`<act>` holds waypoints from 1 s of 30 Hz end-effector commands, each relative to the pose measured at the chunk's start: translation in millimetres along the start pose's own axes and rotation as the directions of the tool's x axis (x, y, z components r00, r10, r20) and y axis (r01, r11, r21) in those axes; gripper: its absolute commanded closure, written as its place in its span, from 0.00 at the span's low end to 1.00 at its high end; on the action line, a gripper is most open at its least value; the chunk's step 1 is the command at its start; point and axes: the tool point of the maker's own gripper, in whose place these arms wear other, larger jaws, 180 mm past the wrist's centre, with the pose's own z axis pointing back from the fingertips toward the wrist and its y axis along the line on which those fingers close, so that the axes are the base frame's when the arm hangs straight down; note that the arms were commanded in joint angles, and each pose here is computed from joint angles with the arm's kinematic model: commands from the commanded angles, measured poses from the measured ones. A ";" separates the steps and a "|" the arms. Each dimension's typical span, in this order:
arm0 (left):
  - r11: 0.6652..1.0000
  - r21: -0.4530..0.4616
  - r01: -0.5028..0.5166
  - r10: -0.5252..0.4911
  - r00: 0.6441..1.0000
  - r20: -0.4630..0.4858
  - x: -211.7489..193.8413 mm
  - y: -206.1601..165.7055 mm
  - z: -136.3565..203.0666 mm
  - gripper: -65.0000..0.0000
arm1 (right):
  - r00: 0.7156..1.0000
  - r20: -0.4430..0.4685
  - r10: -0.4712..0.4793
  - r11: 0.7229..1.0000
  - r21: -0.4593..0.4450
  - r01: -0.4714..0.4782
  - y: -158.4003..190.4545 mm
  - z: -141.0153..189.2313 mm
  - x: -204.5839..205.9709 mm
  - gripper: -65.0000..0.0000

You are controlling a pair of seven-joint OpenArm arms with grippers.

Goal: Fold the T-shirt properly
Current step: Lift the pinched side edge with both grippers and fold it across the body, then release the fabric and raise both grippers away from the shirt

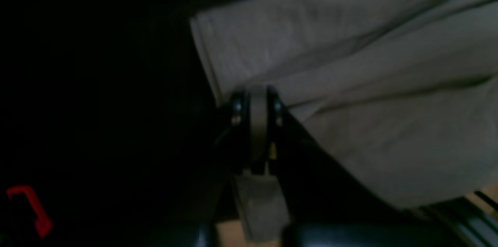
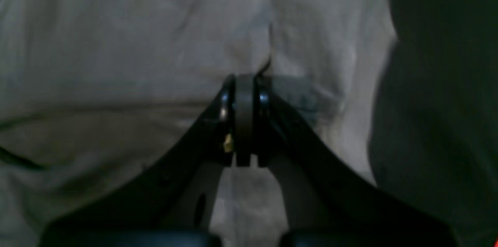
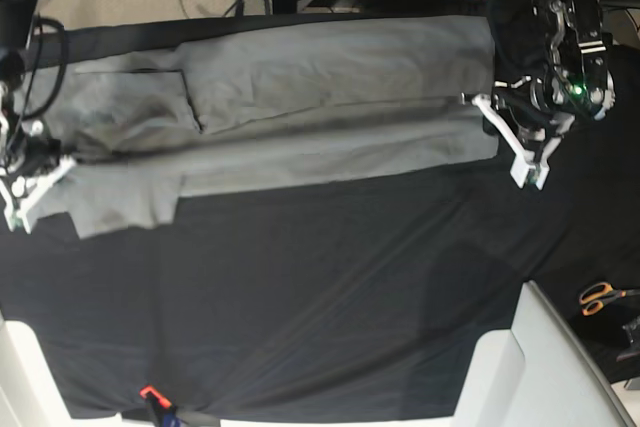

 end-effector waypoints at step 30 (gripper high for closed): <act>0.999 0.014 0.044 -0.042 0.995 -0.088 -38.8 6.8 1.4 1.00 | 0.999 -0.016 0.028 1.000 0.003 -0.028 5.4 9.5 -27.6 1.00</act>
